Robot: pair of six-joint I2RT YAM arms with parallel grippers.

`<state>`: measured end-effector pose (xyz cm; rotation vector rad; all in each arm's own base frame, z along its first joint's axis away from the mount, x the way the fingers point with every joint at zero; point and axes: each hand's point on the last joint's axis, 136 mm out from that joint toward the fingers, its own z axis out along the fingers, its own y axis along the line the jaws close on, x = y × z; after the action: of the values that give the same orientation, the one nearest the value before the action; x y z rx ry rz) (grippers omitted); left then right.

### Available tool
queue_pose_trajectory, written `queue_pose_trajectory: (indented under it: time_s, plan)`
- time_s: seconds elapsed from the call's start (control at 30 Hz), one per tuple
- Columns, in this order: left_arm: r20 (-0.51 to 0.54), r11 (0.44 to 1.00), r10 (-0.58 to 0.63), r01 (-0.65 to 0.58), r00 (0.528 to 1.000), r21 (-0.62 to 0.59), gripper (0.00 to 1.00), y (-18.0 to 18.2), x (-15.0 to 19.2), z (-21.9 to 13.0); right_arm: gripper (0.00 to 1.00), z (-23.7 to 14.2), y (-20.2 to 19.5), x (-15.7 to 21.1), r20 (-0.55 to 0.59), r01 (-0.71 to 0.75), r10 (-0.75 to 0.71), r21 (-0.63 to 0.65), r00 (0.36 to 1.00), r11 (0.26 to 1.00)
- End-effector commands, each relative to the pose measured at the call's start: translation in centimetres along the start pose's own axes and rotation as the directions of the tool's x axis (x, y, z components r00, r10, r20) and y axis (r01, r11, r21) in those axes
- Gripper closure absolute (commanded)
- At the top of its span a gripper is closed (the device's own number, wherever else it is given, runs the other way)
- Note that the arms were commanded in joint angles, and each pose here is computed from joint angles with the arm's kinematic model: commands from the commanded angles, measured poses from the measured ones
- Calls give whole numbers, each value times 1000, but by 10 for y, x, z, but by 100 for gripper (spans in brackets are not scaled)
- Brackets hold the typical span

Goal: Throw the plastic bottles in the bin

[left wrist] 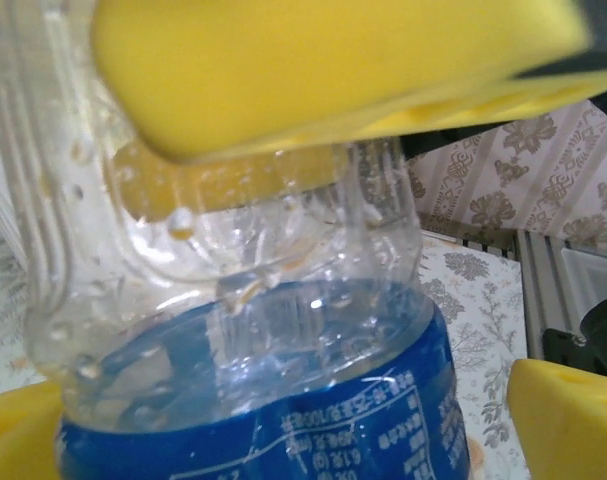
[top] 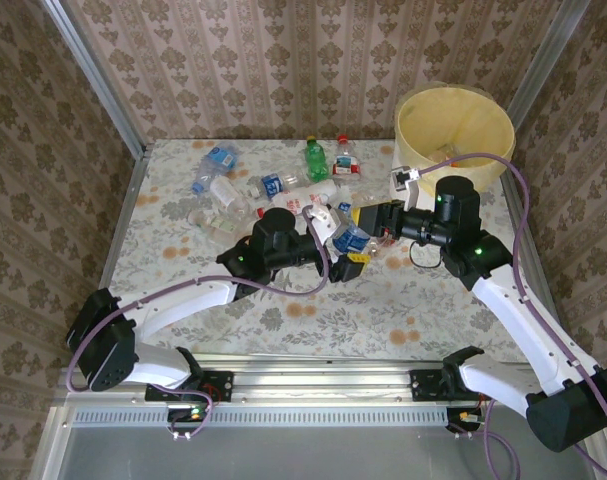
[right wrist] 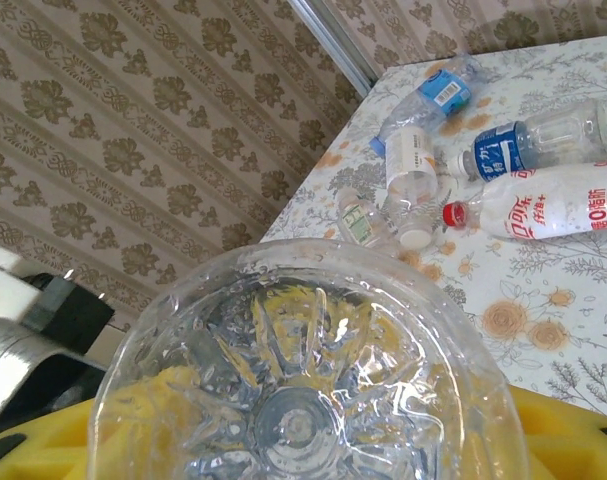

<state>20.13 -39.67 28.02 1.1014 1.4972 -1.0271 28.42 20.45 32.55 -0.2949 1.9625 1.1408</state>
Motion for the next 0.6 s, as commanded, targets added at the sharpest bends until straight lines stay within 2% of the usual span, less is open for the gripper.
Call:
queue_pose_trajectory:
  time_s: [0.0,0.13,0.3,0.43,0.57]
  plan:
    - [52,1000,24,-24,998,-15,0,-2,-9,-8,53,-4,8,-4,6,15,-15,-10,1000,1000]
    - [48,998,4,-1,999,-70,0,8,-1,-20,54,-7,5,-7,10,39,-39,33,999,999]
    - [21,987,-35,38,999,-158,0,25,19,-35,60,-16,-10,-17,41,96,-104,160,994,982]
    - [27,976,-50,55,998,-209,0,32,26,-48,60,-32,-20,-30,57,188,-213,290,975,939]
    - [45,963,-50,60,998,-262,0,39,26,-62,60,-54,-21,-50,115,279,-350,400,930,873]
